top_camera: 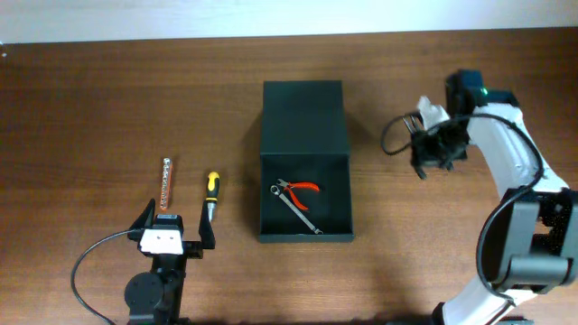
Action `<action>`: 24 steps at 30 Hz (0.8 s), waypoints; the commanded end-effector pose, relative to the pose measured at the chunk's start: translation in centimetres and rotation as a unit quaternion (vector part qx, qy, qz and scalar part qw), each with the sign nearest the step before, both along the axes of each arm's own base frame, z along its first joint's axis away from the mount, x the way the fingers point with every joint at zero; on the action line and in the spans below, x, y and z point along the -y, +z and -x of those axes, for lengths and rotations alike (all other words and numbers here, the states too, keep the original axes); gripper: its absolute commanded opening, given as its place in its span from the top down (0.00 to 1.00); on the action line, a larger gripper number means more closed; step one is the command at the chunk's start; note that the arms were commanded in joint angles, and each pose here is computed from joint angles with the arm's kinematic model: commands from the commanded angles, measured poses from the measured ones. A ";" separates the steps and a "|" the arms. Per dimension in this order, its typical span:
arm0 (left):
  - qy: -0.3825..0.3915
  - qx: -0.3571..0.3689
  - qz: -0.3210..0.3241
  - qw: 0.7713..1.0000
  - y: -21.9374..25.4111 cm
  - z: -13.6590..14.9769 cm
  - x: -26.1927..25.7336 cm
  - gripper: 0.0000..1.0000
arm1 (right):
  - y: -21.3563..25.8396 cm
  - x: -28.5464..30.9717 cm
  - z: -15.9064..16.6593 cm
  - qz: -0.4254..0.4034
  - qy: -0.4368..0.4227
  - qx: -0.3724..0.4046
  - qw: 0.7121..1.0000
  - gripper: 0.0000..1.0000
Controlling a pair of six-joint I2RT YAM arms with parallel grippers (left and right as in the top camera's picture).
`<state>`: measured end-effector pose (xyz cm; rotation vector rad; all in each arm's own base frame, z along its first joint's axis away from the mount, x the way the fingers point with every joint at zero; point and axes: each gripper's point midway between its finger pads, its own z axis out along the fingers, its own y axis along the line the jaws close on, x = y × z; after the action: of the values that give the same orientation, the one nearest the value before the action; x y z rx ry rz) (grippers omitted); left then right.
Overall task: Pack container
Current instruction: 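Carry the needle-nose pliers over the black box and lower inside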
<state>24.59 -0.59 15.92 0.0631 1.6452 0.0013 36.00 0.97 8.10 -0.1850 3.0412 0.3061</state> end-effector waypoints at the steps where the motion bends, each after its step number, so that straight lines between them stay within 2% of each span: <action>1: 0.004 0.000 -0.008 1.000 -0.2 0.0 -0.2 0.01 | 4.6 -3.5 -2.6 -0.008 0.053 0.057 0.997 0.96; 6: 0.004 0.000 -0.008 1.000 -0.2 0.0 -0.2 0.01 | 9.6 -8.7 -2.5 -0.010 0.132 0.086 0.987 0.96; 10: 0.004 0.000 -0.008 1.000 -0.2 0.0 -0.2 0.01 | 12.3 -13.1 -0.2 -0.013 0.197 0.082 0.977 0.96; 17: 0.004 0.000 -0.008 1.000 -0.2 0.0 -0.2 0.01 | 12.0 -18.5 6.3 -0.009 0.310 0.018 0.951 0.96; 24: 0.004 0.000 -0.008 1.000 -0.2 0.0 -0.2 0.01 | 12.1 -22.8 9.1 -0.016 0.372 0.022 0.928 0.96</action>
<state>24.59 -0.59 15.92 0.0628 1.6452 0.0010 27.68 22.06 19.33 -1.2626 2.8392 0.3395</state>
